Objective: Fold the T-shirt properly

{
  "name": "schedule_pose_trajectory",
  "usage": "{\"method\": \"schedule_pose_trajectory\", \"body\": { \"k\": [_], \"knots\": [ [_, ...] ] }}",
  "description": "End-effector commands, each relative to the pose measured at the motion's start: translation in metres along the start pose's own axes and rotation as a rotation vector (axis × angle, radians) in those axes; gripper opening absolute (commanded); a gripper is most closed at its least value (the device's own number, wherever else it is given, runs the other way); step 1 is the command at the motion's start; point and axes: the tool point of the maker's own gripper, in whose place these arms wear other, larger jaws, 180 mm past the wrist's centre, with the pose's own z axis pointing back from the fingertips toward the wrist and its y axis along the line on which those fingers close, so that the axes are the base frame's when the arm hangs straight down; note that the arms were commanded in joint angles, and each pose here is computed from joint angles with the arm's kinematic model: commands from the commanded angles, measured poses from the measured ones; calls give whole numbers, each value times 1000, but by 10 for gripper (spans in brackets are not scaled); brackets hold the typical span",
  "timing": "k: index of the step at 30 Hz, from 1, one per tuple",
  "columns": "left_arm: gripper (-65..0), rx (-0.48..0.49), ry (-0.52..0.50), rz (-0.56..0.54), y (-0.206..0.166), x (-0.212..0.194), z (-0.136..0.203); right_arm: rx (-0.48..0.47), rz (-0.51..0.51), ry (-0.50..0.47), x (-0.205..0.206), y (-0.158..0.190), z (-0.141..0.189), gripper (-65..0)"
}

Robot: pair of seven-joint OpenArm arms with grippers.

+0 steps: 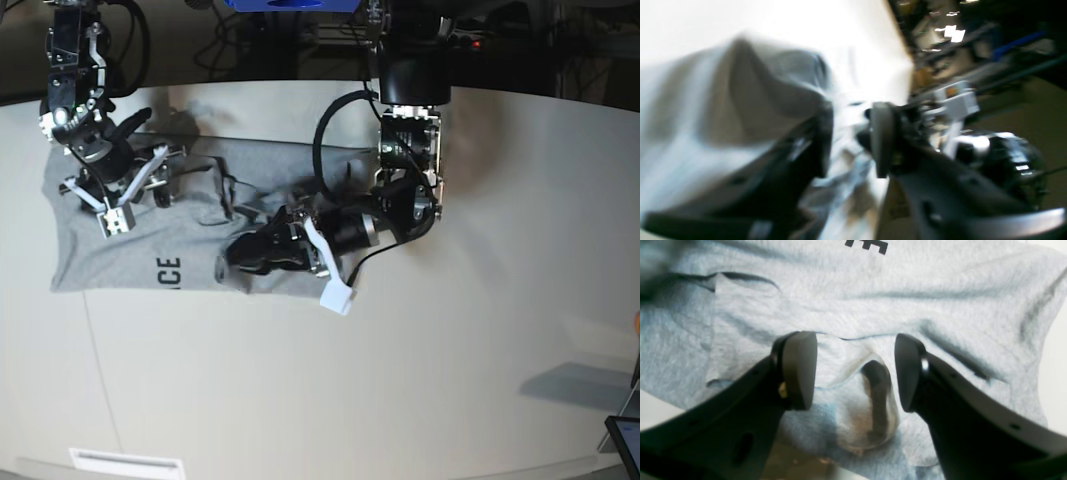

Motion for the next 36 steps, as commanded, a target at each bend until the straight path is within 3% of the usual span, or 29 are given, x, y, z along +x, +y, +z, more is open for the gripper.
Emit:
{"method": "schedule_pose_trajectory", "body": {
  "k": [1,9,14,17,19,24,30,36],
  "knots": [
    [-398,-75,-49,-29,-19,19,-9,-5,8,-41,11,-3,3,-297],
    [-398,-287,-74,-58,-73,47,-30,-5,8,-39,10,-3,3,-297],
    [-401,-250,-123,-105,-63,76,-15,-5,10,-51,14,-2,4,-297],
    [-406,-81,-134,-160,-23,91,21,-5,15,-67,19,-2,6,-297],
    [-445,88,-142,-235,9,103,56,-5,22,-86,25,0,10,-297],
    [-650,478,-31,-474,51,112,142,4,34,-114,34,4,14,-297],
    [-650,809,130,-671,68,121,220,158,94,-121,39,64,9,-297],
    [-650,1198,342,-652,110,91,309,247,70,-177,59,106,7,-297]
  ]
}}
